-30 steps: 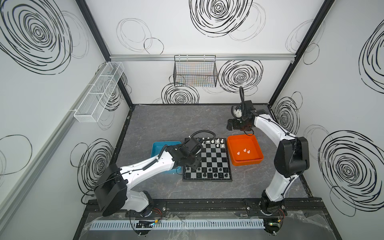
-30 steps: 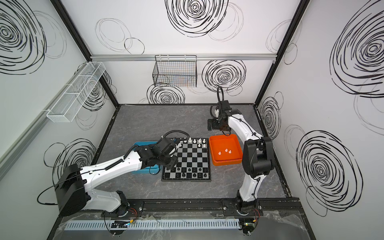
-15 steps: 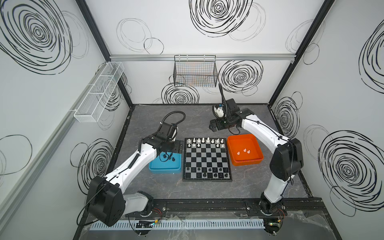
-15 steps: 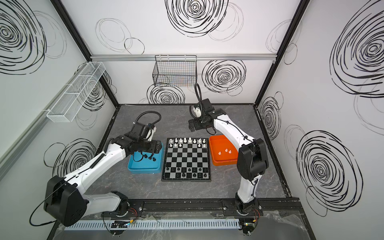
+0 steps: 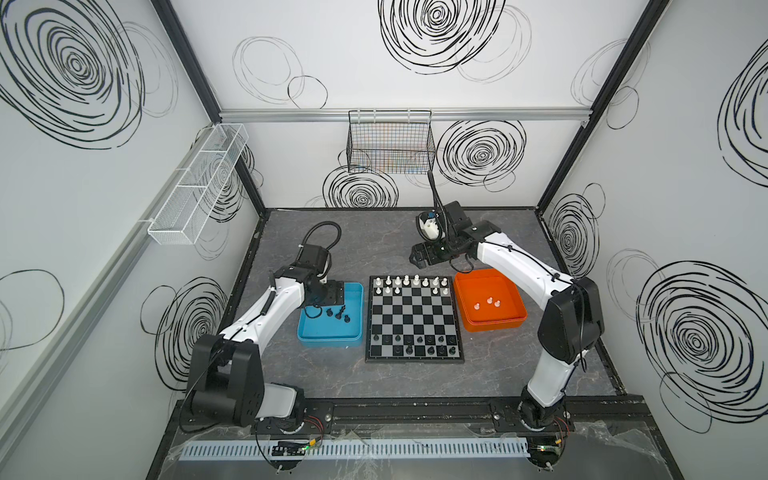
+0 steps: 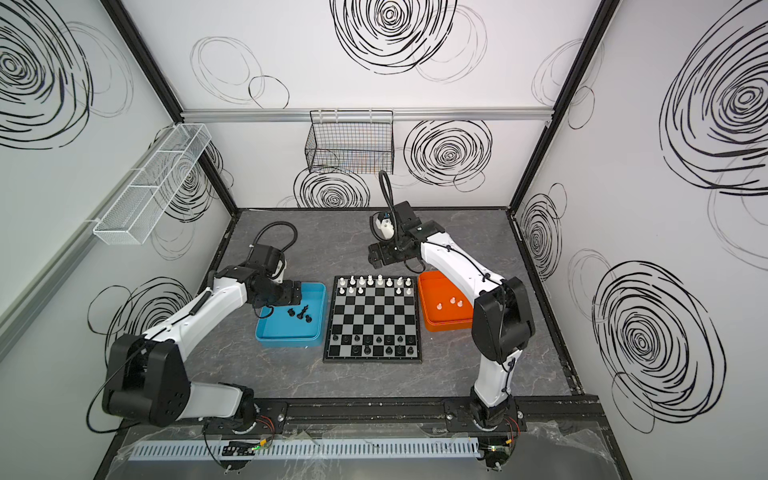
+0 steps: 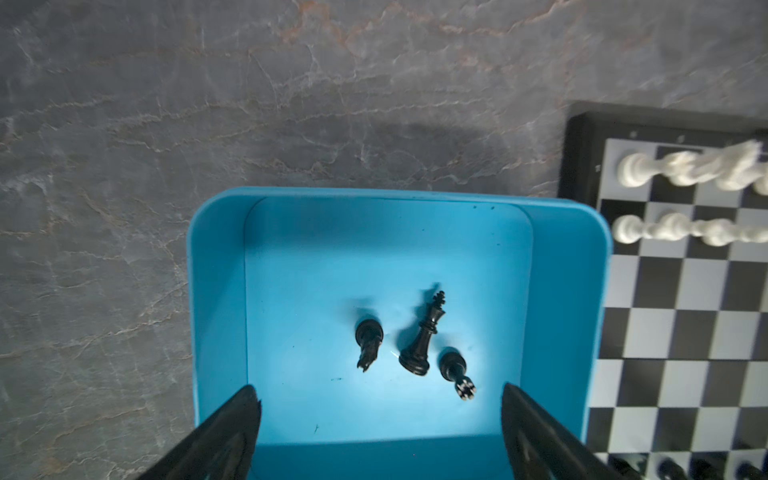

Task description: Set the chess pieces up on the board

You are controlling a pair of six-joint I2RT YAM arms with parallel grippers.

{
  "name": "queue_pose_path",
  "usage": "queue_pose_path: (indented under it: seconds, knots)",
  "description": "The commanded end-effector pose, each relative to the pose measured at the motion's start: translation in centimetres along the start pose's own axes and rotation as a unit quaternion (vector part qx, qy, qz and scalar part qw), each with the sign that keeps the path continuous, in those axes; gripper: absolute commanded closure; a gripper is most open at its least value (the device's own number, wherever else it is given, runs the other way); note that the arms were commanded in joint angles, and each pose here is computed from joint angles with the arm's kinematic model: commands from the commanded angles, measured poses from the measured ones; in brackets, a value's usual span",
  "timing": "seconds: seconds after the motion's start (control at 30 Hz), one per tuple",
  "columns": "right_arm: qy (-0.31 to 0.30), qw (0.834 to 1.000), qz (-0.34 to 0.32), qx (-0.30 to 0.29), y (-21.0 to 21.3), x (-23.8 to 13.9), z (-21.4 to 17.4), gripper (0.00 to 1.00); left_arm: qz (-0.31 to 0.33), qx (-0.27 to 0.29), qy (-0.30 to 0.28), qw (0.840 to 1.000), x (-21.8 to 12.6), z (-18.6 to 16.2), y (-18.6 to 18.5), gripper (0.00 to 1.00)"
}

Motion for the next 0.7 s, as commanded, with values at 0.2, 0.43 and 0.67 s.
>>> queue_pose_path:
  seconds: [0.2, 0.43, 0.67]
  knots:
    - [-0.123, 0.986, -0.007, 0.108, -1.9, -7.9, 5.2, 0.00, 0.029, -0.006, 0.044, 0.999, 2.0, -0.6, 0.9, 0.11]
    - [-0.149, 0.973, -0.024, 0.172, -3.3, -11.8, 6.8, 0.00, 0.059, 0.000, 0.062, 0.996, 3.2, -0.7, 1.4, 0.15]
    - [-0.152, 0.967, 0.010, 0.202, -3.9, -12.9, 7.0, 0.00, 0.075, 0.004, 0.061, 0.995, 3.7, -0.7, 1.6, 0.21]
Point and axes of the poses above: each gripper's point midway between its finger pads, its own x axis out along the fingers, its own y axis along the line the jaws close on, z = x × y, the point moved 7 cm from there along -x, back along the fingers, and after that the axes turned 11 degrees about -x, right-handed, at the moved point
